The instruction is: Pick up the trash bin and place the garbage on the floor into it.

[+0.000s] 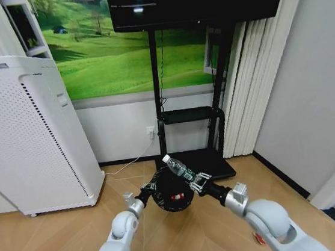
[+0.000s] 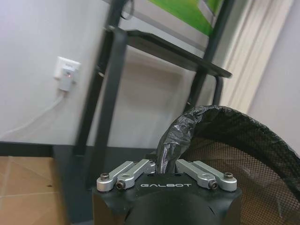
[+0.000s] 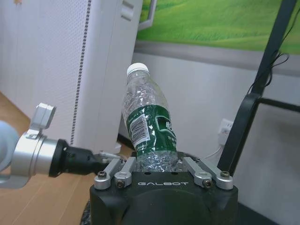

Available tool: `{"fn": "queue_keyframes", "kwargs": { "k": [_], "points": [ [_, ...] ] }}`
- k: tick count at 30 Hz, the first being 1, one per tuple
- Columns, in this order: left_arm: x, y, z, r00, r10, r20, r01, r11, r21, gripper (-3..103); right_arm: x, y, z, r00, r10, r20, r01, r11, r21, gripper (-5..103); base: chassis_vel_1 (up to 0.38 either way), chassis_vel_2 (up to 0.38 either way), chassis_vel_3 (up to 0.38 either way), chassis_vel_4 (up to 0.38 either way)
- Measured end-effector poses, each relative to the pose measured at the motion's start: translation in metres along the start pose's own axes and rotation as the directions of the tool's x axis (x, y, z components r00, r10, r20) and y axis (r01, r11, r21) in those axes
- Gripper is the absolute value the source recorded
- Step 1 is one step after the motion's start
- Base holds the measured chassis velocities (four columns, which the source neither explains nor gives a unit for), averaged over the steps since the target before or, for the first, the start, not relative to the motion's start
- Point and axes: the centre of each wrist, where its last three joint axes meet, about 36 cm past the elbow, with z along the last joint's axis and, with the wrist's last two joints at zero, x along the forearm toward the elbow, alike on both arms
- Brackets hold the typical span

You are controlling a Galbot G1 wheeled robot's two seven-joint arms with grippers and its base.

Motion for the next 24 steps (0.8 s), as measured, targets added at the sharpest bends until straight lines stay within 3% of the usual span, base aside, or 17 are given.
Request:
{"fn": "queue_keyframes", "kwargs": {
  "k": [5, 7, 9, 12, 13, 15, 19, 24],
  "points": [
    [-0.007, -0.012, 0.003, 1.0, 0.027, -0.015, -0.027, 1.0, -0.006, 7, -0.008, 0.007, 0.014, 0.999, -0.016, -0.041, 0.016, 1.0, -0.008, 27, 0.0, 0.0, 0.0, 0.0],
    [-0.009, -0.014, 0.004, 0.999, 0.034, -0.017, -0.034, 0.999, -0.008, 7, -0.01, 0.006, 0.02, 0.998, -0.005, -0.055, 0.005, 1.0, -0.014, 37, 0.0, 0.0, 0.0, 0.0],
    [-0.009, -0.015, 0.004, 0.999, 0.035, -0.018, -0.035, 0.999, -0.008, 7, -0.011, 0.006, 0.023, 0.998, -0.001, -0.059, 0.0, 1.0, -0.017, 37, 0.0, 0.0, 0.0, 0.0],
    [-0.009, -0.014, 0.003, 0.999, 0.035, -0.02, -0.035, 0.999, -0.011, 7, -0.009, 0.001, 0.027, 0.998, 0.015, -0.067, -0.016, 1.0, -0.017, 54, 0.0, 0.0, 0.0, 0.0],
    [-0.009, -0.014, 0.003, 0.999, 0.035, -0.02, -0.035, 0.999, -0.011, 7, -0.009, 0.001, 0.027, 0.998, 0.015, -0.067, -0.016, 1.0, -0.017, 54, 0.0, 0.0, 0.0, 0.0],
    [-0.009, -0.013, 0.002, 0.999, 0.034, -0.018, -0.034, 0.999, -0.012, 7, -0.008, -0.003, 0.027, 0.998, 0.024, -0.066, -0.025, 1.0, -0.012, 64, 0.0, 0.0, 0.0, 0.0],
    [-0.009, -0.013, 0.001, 0.999, 0.035, -0.015, -0.035, 0.999, -0.013, 7, -0.007, -0.005, 0.026, 0.998, 0.026, -0.062, -0.027, 1.0, -0.01, 75, 0.0, 0.0, 0.0, 0.0],
    [-0.007, -0.012, 0.0, 0.999, 0.034, -0.01, -0.034, 0.999, -0.012, 7, -0.007, -0.006, 0.024, 0.998, 0.023, -0.056, -0.023, 1.0, -0.007, 96, 0.0, 0.0, 0.0, 0.0]
  ]
}}
